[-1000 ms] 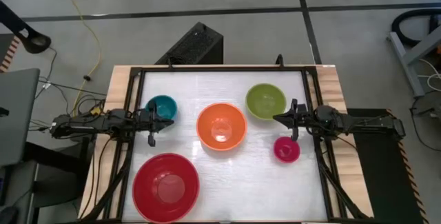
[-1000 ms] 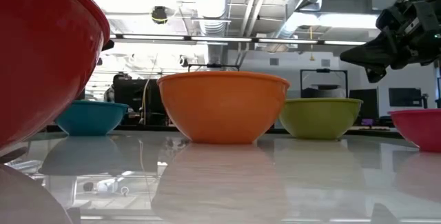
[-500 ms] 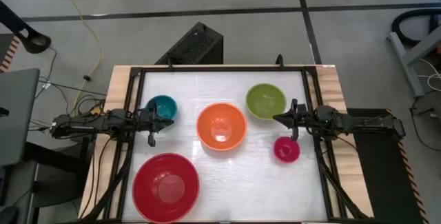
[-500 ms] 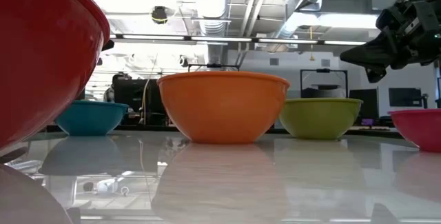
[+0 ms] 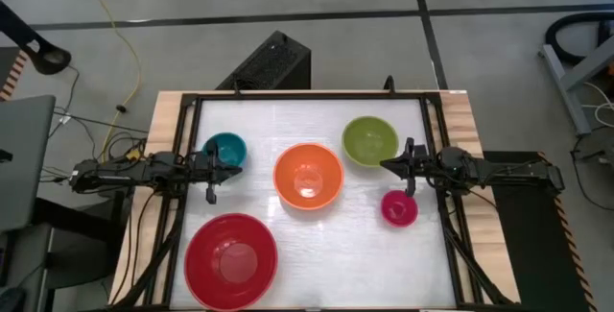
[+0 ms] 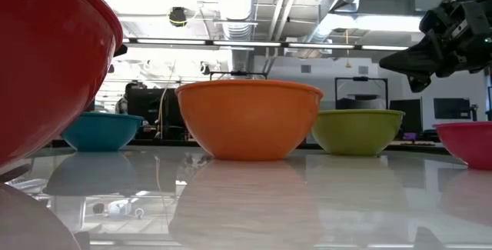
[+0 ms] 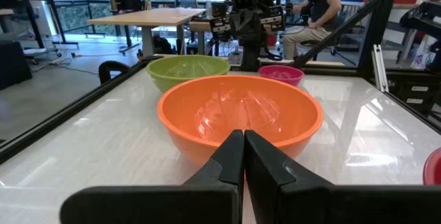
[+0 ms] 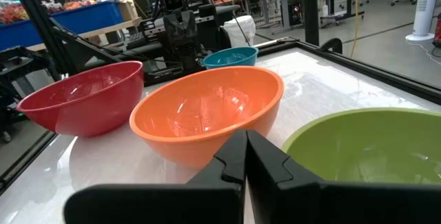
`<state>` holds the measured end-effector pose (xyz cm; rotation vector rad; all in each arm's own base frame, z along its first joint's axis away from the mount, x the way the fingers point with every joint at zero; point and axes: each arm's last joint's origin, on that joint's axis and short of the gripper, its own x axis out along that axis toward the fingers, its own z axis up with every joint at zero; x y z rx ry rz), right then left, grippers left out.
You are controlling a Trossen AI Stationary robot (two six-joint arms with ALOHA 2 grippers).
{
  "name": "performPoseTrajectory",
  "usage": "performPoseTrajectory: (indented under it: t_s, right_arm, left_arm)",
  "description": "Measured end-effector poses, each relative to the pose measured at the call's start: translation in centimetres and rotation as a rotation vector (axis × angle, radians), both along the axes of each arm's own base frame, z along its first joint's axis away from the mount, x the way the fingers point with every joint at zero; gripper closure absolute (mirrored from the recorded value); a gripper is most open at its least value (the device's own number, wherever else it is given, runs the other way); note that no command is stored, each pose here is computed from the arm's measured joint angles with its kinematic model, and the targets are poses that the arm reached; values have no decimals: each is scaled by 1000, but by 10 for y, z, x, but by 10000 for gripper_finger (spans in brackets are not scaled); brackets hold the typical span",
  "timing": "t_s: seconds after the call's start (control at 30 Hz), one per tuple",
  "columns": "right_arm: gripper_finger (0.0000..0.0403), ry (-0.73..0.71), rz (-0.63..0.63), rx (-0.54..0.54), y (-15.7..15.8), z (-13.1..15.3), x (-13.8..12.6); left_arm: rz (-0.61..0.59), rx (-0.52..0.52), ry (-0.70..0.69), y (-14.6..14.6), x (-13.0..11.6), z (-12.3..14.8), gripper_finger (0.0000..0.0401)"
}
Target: Nest bowls inside each other
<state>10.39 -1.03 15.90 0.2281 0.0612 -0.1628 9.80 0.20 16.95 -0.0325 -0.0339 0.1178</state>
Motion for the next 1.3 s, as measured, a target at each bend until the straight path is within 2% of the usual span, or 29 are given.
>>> performPoseTrajectory:
  t_s: [0.5, 0.63, 0.8, 0.9, 1.0, 1.13, 1.3]
  right_arm:
    - [375, 0, -3, -1, 0, 0, 0]
    - [375, -17, -20, -3, -2, 2, 0]
    - [375, -85, -46, -2, -4, 8, 0]
    - [375, -152, -56, -8, -5, 16, -1]
    - [375, -236, -47, -11, -5, 27, -2]
    - [375, -337, -53, -76, -5, 38, -4]
    - [374, -289, -72, -53, -8, 53, 3]
  left_arm:
    - [5, -2, -1, 0, 0, 0, 401]
    - [-5, -84, -12, 0, 0, 0, 401]
    - [-12, -295, -36, 0, 0, 0, 401]
    - [-14, -378, -46, 0, 0, 0, 401]
    - [-13, -416, -49, 0, 0, 0, 401]
    - [-12, -420, -50, 0, 0, 0, 401]
    - [32, -374, -45, 0, 1, 0, 401]
